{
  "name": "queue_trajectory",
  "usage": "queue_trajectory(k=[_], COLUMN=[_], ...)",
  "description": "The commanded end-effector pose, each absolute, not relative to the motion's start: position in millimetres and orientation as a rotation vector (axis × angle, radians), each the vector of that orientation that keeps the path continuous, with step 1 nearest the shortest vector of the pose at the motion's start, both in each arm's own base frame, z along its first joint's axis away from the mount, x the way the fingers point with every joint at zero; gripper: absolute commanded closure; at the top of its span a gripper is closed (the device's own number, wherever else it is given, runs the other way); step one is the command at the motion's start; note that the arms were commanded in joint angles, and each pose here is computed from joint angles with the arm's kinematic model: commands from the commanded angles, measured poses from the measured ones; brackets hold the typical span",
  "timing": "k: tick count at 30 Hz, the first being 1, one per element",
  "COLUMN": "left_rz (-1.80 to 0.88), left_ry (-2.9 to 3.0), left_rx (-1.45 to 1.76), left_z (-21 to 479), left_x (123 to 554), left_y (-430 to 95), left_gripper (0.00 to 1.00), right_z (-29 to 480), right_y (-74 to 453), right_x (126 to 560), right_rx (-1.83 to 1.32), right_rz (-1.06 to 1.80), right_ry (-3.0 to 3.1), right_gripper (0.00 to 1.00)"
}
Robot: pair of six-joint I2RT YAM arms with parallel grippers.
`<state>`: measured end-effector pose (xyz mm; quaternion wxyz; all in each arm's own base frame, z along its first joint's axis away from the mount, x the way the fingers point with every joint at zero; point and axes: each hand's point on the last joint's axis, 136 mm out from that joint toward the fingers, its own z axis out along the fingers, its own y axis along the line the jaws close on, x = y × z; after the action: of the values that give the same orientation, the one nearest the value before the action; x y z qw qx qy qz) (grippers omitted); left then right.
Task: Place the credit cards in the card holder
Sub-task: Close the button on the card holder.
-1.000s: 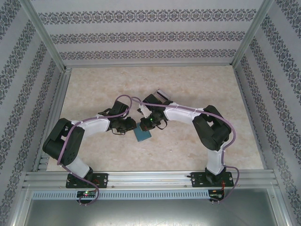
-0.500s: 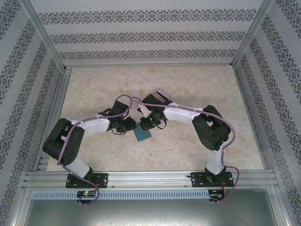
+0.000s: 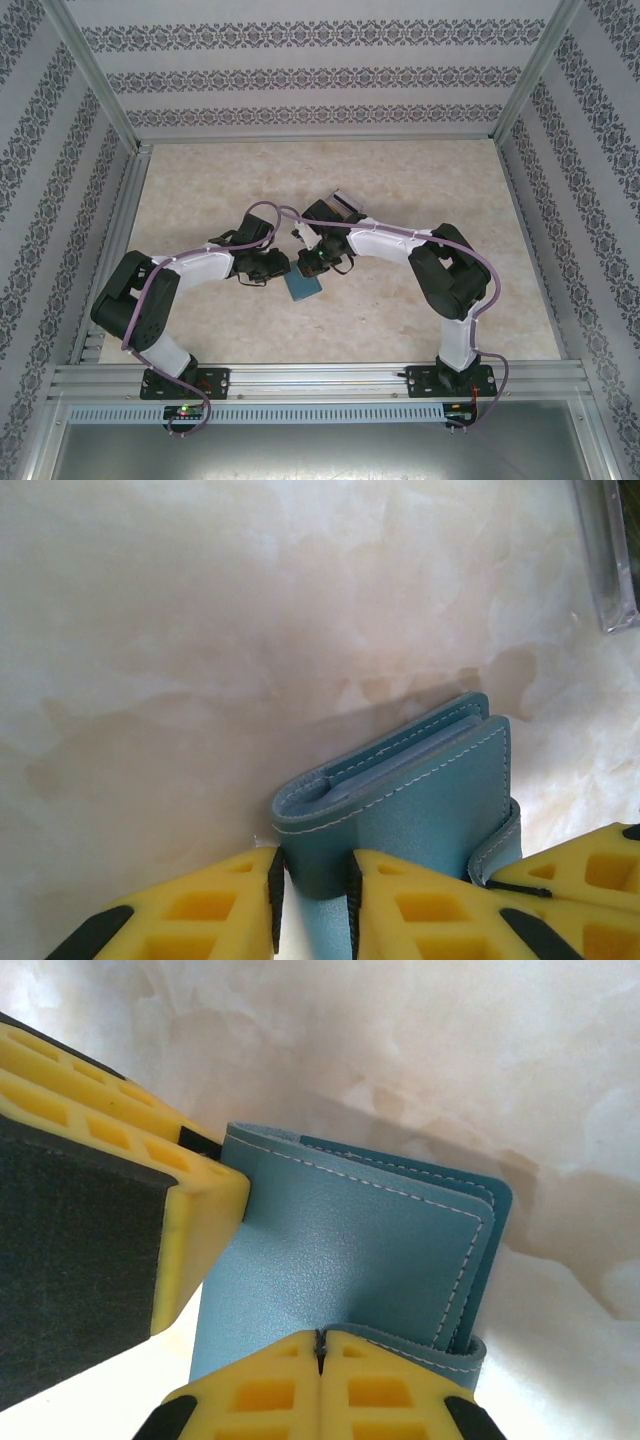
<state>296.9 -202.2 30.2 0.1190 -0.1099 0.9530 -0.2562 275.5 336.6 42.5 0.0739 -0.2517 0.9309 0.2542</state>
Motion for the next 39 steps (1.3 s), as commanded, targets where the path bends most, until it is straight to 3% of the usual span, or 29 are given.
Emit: queue_trajectory(k=[1, 39], left_rz=[-0.755, -0.767], left_ry=[2.778, 2.775], left_rx=[-0.299, -0.297], left_z=[31.6, 33.4], left_x=[299.5, 297.8], left_y=[-209.1, -212.6], left_gripper=[0.74, 0.74], right_z=[32.4, -50.3], right_y=[331.3, 284.6], right_x=[266.0, 215.2], right_rx=[-0.785, -0.663], right_rz=[0.706, 0.525], right_ry=[2.832, 2.998], right_gripper=[0.97, 0.98])
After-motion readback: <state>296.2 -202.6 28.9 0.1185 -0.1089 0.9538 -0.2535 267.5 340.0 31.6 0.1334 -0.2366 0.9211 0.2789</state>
